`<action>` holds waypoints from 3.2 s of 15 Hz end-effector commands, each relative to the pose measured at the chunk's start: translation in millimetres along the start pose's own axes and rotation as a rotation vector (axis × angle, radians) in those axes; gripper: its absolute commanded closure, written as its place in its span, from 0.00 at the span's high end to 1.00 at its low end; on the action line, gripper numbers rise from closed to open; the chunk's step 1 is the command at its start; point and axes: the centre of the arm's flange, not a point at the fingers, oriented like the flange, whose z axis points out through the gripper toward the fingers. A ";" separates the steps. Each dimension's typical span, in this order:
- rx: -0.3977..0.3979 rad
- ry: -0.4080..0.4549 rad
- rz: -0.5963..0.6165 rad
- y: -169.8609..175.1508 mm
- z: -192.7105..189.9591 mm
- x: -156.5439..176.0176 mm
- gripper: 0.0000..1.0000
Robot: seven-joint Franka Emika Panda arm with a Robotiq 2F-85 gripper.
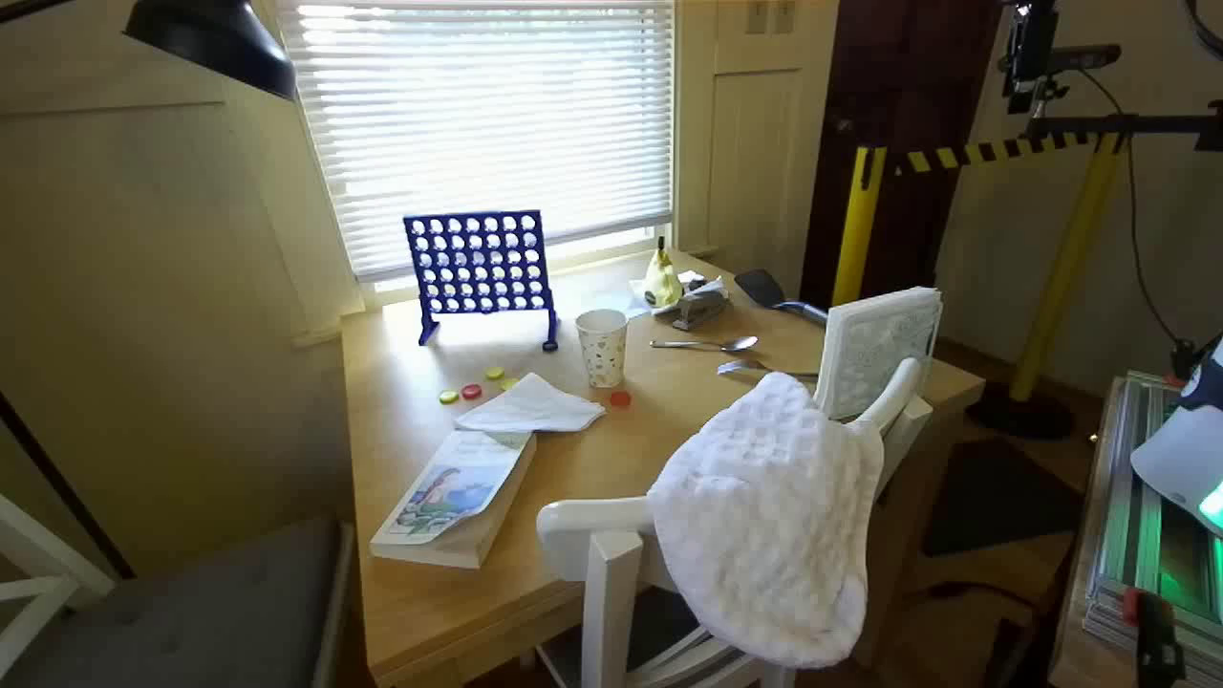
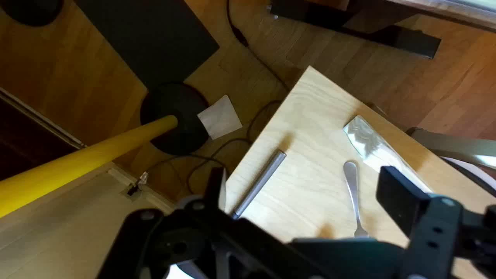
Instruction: Put the paper towels on the table
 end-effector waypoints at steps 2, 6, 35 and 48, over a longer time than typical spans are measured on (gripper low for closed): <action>0.000 0.000 0.000 0.0 0.0 0.0 1.00; -0.002 -0.015 -0.274 -37.3 31.2 22.6 1.00; 0.210 0.193 -1.007 -71.9 156.3 145.9 1.00; 0.387 0.073 -1.046 -114.9 200.1 183.1 1.00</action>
